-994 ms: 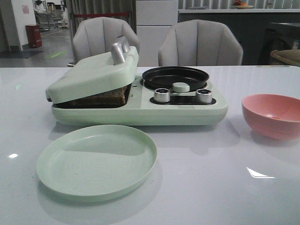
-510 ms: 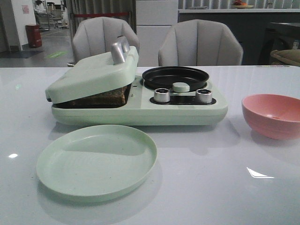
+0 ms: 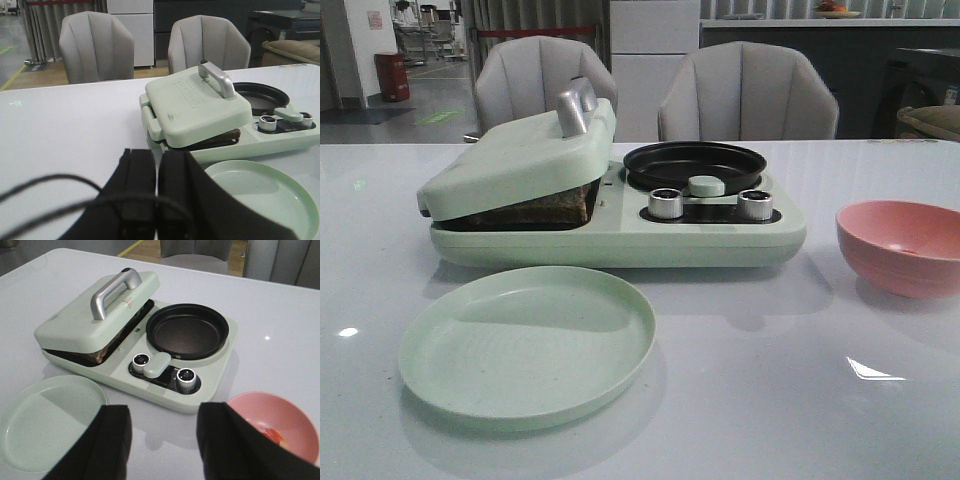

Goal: Make breakfast with bread and shrimp

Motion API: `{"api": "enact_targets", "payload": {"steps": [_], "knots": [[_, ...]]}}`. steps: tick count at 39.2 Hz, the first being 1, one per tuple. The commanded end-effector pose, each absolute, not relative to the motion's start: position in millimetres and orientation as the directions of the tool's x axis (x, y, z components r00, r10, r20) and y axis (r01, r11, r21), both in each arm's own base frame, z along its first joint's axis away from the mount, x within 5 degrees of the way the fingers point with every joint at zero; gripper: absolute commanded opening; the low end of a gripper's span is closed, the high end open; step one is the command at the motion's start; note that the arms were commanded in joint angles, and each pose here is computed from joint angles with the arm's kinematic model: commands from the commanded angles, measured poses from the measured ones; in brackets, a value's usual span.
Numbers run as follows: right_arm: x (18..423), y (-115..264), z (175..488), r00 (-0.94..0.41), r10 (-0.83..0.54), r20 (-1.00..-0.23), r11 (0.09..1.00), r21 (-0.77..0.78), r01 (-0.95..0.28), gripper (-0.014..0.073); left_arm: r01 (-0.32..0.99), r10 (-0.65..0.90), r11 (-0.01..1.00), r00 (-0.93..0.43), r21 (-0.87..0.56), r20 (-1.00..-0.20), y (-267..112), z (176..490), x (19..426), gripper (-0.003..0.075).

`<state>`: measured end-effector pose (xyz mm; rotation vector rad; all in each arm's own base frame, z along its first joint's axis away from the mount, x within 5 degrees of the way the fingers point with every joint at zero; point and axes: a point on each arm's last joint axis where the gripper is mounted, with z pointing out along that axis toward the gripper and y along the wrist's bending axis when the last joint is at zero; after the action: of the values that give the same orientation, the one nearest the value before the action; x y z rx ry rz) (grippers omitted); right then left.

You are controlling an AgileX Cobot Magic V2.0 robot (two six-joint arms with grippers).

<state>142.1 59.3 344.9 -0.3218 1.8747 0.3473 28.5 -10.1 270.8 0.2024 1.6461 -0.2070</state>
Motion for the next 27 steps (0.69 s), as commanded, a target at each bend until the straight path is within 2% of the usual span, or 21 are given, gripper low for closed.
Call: {"api": "enact_targets", "payload": {"steps": [1, 12, 21, 27], "knots": [[155.2, 54.3, 367.8, -0.249, 0.008, -0.968, 0.939, 0.093, -0.332, 0.041, 0.252, -0.042, 0.967, 0.016, -0.036, -0.999, -9.3, 286.2, 26.1, 0.0114], [192.6, 20.1, 367.2, -0.357, 0.135, -0.924, 0.979, 0.179, -0.093, 0.041, 0.252, -0.042, 0.967, 0.016, -0.036, -0.999, -9.3, 286.2, 26.1, 0.0114], [231.2, -1.8, 355.8, -0.497, 0.227, -0.838, 0.97, 0.242, 0.036, 0.041, 0.252, -0.042, 0.967, 0.018, -0.036, -0.999, -9.3, 286.3, 25.9, 0.0114], [258.3, -20.1, 336.5, -0.579, 0.269, -0.769, 0.962, 0.247, 0.119, 0.041, 0.252, -0.042, 0.967, 0.018, -0.036, -0.999, -9.3, 286.3, 25.9, 0.0114]]}}
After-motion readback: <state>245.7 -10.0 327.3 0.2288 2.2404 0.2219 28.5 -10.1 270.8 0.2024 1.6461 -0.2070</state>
